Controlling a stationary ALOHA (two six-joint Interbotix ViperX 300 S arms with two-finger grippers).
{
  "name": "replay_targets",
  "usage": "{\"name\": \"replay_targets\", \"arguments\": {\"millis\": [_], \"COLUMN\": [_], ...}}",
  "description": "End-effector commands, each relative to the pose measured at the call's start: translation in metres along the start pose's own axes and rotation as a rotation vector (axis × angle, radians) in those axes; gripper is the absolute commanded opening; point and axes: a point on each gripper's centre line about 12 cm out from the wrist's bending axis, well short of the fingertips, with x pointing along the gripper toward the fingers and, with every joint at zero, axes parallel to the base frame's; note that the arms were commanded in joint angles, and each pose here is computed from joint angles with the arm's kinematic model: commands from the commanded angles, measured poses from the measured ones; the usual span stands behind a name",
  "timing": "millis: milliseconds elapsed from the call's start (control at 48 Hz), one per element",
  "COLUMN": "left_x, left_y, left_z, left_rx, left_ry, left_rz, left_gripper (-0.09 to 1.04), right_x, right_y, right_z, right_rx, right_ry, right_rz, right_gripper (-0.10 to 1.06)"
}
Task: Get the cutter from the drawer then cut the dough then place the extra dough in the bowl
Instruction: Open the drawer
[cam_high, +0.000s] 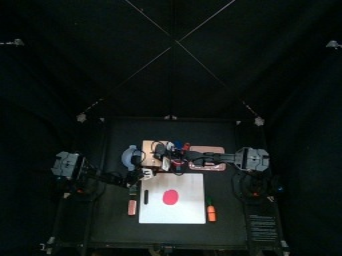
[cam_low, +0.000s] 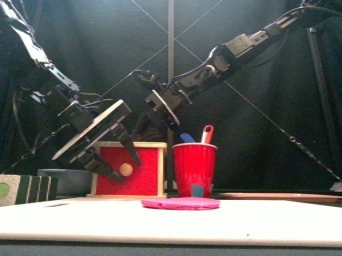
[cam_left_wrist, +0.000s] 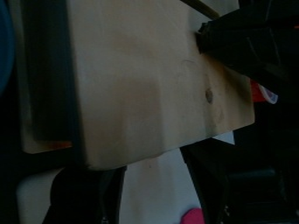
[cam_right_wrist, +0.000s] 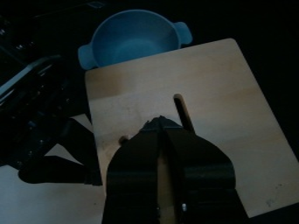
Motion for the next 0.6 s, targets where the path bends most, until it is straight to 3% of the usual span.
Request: {"name": "replay_targets", "arguments": {"millis": [21, 333, 458, 604], "left_x": [0.001, 0.002, -0.002, -0.013], "left_y": [-0.004, -0.001, 0.001, 0.0], "left_z": [0.001, -0.001, -0.005, -0.022], "left_rx": [0.007, 0.009, 0.013, 0.025], "left_ry": [-0.008, -0.002, 0.007, 0.054], "left_rz": [-0.013, -0.005, -0.006, -0.016], "left_gripper": [0.74, 0.52, 0.49, 0.49], "right_x": [-0.004, -0.004, -0.004, -0.004], "right_y": [0.001, 0.0, 0.0, -0.001], "right_z": [0.005, 0.005, 0.005, 0.005], "right_rx": [0.001, 0.001, 0.002, 0.003], "right_ry": [-0.006, -0.006, -0.005, -0.006], "right_rz": [0.002, 0.0, 0.001, -0.002], "right_gripper": [0.08, 0.08, 0.08, 0.08]}}
